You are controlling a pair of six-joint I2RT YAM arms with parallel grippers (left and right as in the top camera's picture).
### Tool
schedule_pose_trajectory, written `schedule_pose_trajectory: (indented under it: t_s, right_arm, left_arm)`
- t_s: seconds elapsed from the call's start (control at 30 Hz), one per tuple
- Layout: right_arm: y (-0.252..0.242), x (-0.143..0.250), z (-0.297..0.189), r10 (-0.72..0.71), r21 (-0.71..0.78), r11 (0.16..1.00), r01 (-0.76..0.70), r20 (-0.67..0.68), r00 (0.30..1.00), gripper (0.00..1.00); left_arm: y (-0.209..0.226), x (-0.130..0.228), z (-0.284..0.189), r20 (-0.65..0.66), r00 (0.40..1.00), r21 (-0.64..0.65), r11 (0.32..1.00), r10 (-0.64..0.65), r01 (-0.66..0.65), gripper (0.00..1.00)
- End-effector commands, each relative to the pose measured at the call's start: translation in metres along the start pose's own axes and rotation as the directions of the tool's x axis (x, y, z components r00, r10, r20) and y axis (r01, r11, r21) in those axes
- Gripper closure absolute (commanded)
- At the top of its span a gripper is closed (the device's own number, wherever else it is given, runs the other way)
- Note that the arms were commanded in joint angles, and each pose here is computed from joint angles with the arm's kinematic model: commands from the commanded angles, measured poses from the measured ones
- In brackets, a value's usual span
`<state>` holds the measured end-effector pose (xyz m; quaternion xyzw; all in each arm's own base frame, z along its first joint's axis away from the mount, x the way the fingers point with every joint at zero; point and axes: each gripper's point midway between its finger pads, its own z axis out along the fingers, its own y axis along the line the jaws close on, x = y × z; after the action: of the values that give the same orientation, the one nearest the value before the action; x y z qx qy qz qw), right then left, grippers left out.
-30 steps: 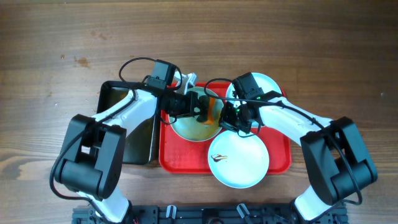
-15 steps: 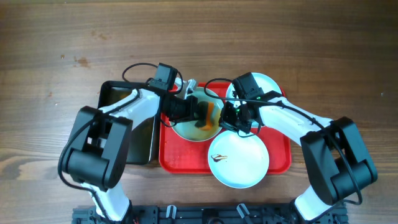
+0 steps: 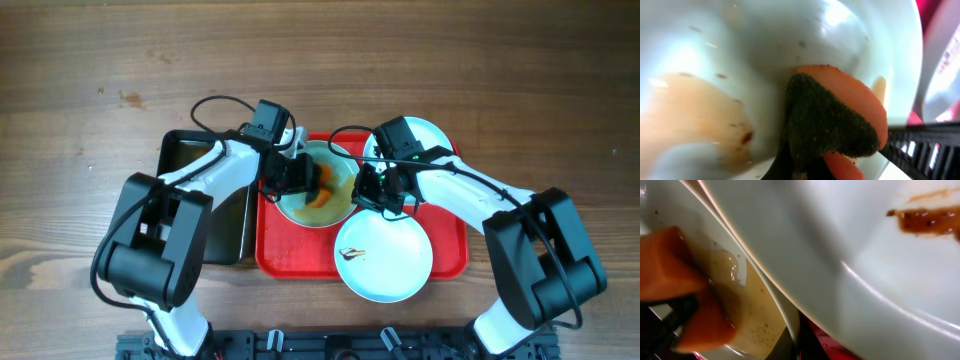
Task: Clean dirty plates on tray and stack at the side
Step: 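Scrub the upper-left plate surface with the sponge in the left gripper, then lift the sponge with the left gripper back toward the black tray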
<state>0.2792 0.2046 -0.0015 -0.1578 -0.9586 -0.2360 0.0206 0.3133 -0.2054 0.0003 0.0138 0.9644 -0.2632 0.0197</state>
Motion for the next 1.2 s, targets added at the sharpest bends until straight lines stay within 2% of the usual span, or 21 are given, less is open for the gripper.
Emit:
schedule_pose_trajectory:
  t_s: [0.0, 0.27, 0.4, 0.47, 0.7, 0.93, 1.17]
  right_arm:
    - [-0.023, -0.002, 0.008, 0.021, 0.093, 0.995, -0.023, 0.02, 1.0, 0.96]
    - [-0.023, -0.002, 0.008, 0.021, 0.094, 0.995, -0.023, 0.02, 1.0, 0.96]
    - [-0.023, -0.002, 0.008, 0.021, 0.096, 0.995, -0.023, 0.022, 1.0, 0.96]
    - [-0.023, -0.002, 0.008, 0.021, 0.096, 0.995, -0.023, 0.022, 1.0, 0.96]
    - [-0.023, -0.002, 0.008, 0.021, 0.097, 0.995, -0.023, 0.021, 1.0, 0.96]
    - [-0.023, -0.002, 0.008, 0.021, 0.097, 0.995, -0.023, 0.022, 1.0, 0.95]
    - [-0.023, -0.002, 0.008, 0.017, 0.097, 0.995, -0.019, 0.022, 1.0, 0.95]
  left_arm:
    - [0.078, -0.003, 0.003, 0.084, 0.994, -0.357, 0.929, -0.073, 0.098, 0.96]
    - [0.099, -0.012, -0.014, 0.146, 0.986, -0.495, 0.858, -0.076, 0.14, 0.96]
    - [0.113, -0.015, -0.034, 0.198, 0.973, -0.594, 0.775, -0.118, 0.215, 0.96]
    - [0.113, -0.017, -0.04, 0.202, 0.973, -0.612, 0.761, -0.114, 0.217, 0.96]
    - [0.098, -0.024, -0.049, 0.186, 0.978, -0.614, 0.765, -0.098, 0.194, 0.96]
    - [0.043, -0.037, -0.056, 0.161, 0.986, -0.582, 0.811, 0.039, 0.063, 0.96]
    - [0.004, -0.061, -0.096, 0.212, 0.974, -0.584, 0.809, 0.075, 0.065, 0.96]
